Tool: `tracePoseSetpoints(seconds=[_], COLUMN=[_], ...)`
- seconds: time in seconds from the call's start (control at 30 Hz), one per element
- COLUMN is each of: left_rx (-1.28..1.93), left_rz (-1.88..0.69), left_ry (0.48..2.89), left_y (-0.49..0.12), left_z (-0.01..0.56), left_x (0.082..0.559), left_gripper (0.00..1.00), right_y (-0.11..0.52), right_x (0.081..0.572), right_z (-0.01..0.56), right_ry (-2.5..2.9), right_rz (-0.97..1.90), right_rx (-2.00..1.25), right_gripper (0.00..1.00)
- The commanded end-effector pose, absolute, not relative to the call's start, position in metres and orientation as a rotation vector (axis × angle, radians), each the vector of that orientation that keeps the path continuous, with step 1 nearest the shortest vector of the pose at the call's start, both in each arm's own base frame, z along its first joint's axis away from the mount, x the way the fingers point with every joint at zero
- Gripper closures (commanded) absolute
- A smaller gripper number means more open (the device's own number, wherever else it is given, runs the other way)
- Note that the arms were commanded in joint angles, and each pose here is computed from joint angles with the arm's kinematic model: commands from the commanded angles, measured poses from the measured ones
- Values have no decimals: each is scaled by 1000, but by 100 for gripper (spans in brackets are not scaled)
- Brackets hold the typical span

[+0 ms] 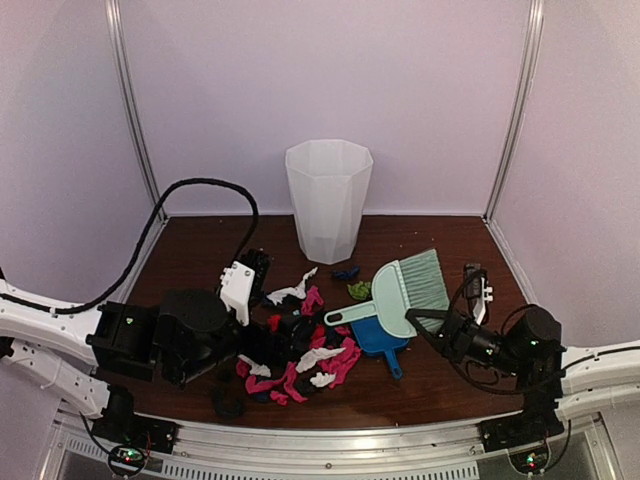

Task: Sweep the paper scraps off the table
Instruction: Pass from the right arm to the left

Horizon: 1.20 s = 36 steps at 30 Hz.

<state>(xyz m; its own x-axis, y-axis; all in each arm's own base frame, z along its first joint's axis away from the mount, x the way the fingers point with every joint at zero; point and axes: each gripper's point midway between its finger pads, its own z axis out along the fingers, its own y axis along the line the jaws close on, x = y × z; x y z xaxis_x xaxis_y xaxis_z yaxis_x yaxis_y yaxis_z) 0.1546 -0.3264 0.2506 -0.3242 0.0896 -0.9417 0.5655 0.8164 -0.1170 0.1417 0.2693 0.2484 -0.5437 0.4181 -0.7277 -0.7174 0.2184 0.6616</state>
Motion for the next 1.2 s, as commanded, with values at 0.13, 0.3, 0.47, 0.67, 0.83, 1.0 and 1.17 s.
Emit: tracePoseSetpoints(seconds=[0.13,0.3,0.47,0.67,0.83,1.0,1.17], left_rx=[488,528,587,600,596,570,564], left_rz=[-971,-1157,-1228,-1256,-1257,-1286,-1308], left_ry=[1715,1612,1586,1569,1561,1543,1537], left_y=[-355,-356,-369,-383,-397,-404,-411], left_z=[304,322,325,329,335,340,339], left_x=[131,115,103,101,104,105,107], left_gripper=[2,6,14,23,34,42,48], right_y=[269,266,269,281,289,292,295], right_x=[134,125,124,123,120,119,120], right_z=[295,309,313,312,312,310,308], right_ry=[1315,1218,1189,1211,1214,1216,1228], right_rz=[1675,1816,1889,1934,1964,1968,1971], right_rx=[-294,-294,-276,-305,-344,-358,-367], right_gripper=[100,100,100,100,100,100,100])
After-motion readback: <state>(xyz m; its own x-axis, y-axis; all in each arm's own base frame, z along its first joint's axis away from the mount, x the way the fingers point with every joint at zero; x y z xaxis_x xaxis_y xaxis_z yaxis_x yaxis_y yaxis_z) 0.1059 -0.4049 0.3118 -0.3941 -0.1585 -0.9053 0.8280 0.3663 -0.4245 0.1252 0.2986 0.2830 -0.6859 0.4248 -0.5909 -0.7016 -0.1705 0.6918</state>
